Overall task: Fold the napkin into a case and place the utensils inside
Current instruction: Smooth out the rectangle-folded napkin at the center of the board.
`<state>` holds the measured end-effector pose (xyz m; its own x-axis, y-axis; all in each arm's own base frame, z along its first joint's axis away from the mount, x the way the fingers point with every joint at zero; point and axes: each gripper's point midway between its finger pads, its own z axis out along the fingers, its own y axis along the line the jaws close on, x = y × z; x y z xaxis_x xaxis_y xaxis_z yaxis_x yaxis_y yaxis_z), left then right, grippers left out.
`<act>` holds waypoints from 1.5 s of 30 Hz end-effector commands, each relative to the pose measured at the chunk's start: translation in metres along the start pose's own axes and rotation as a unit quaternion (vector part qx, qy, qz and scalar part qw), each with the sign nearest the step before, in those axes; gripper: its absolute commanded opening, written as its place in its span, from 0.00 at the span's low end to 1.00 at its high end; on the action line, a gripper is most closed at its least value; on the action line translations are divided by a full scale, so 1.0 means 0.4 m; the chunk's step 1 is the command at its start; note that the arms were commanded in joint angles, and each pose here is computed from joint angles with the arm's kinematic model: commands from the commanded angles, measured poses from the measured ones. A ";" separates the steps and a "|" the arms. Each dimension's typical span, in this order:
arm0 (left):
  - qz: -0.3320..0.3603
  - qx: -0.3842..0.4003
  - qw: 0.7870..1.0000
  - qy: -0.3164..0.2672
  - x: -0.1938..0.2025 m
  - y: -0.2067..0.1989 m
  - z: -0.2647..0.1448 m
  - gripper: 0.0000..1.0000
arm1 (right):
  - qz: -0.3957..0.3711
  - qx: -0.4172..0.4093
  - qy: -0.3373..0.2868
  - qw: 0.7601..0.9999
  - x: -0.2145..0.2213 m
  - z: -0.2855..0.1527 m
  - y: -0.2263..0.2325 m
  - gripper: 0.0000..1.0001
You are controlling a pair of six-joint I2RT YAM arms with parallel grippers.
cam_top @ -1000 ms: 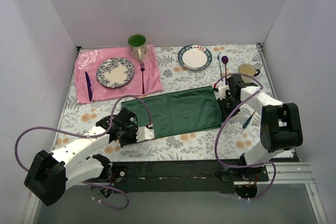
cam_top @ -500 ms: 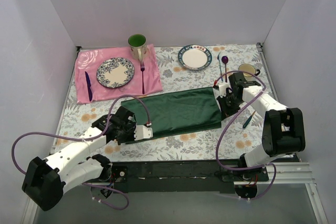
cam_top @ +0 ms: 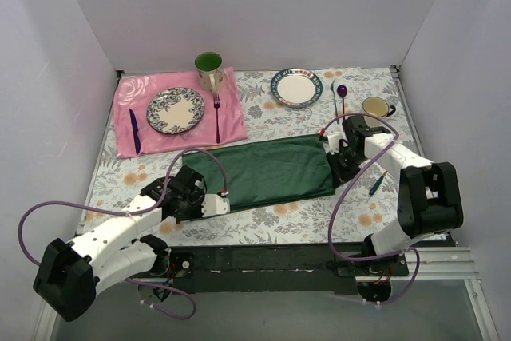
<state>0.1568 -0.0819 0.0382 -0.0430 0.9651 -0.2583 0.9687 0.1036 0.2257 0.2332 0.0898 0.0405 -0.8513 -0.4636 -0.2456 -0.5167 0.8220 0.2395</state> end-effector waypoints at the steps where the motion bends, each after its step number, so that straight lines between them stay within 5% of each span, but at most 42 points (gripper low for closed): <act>1: -0.006 -0.005 1.000 0.005 0.004 0.005 0.013 0.00 | 0.004 -0.005 -0.002 1.000 -0.002 0.020 0.002 0.01; 9: -0.008 0.000 1.000 -0.005 -0.005 0.000 0.002 0.06 | -0.008 -0.022 0.007 1.000 0.002 0.011 0.015 0.01; 11: -0.017 0.002 1.000 -0.017 -0.023 0.004 -0.020 0.19 | -0.009 -0.032 0.008 0.999 -0.005 -0.002 0.025 0.13; 12: -0.022 0.004 1.000 -0.020 -0.028 0.004 -0.030 0.27 | -0.014 -0.034 0.006 0.999 -0.009 -0.010 0.027 0.31; 13: -0.027 0.003 0.999 -0.031 -0.047 0.014 -0.057 0.35 | -0.019 -0.033 0.001 0.999 -0.018 -0.024 0.030 0.38; 15: -0.054 0.005 0.997 -0.063 -0.082 0.025 -0.090 0.42 | -0.035 -0.022 -0.017 0.999 -0.054 -0.065 0.025 0.53; 17: -0.087 -0.006 0.992 -0.091 -0.121 0.058 -0.134 0.47 | -0.058 -0.006 -0.041 0.997 -0.092 -0.101 0.016 0.57; 21: -0.150 -0.007 0.981 -0.125 -0.162 0.104 -0.139 0.52 | -0.092 -0.014 -0.090 0.992 -0.182 -0.137 0.021 0.53; 29: -0.215 0.003 0.972 -0.096 -0.154 0.122 -0.040 0.48 | -0.104 -0.049 -0.082 0.990 -0.237 -0.042 0.054 0.43; 45: -0.213 0.031 0.976 -0.029 -0.073 0.069 0.086 0.45 | -0.123 -0.025 0.005 0.992 -0.069 0.113 0.028 0.33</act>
<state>0.1922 -0.1199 0.0252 -0.4604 0.8071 -0.3695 0.8681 0.4965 0.0027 0.2734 0.1365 0.0205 -0.7179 -0.6161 -0.3241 -0.6922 0.6812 0.2383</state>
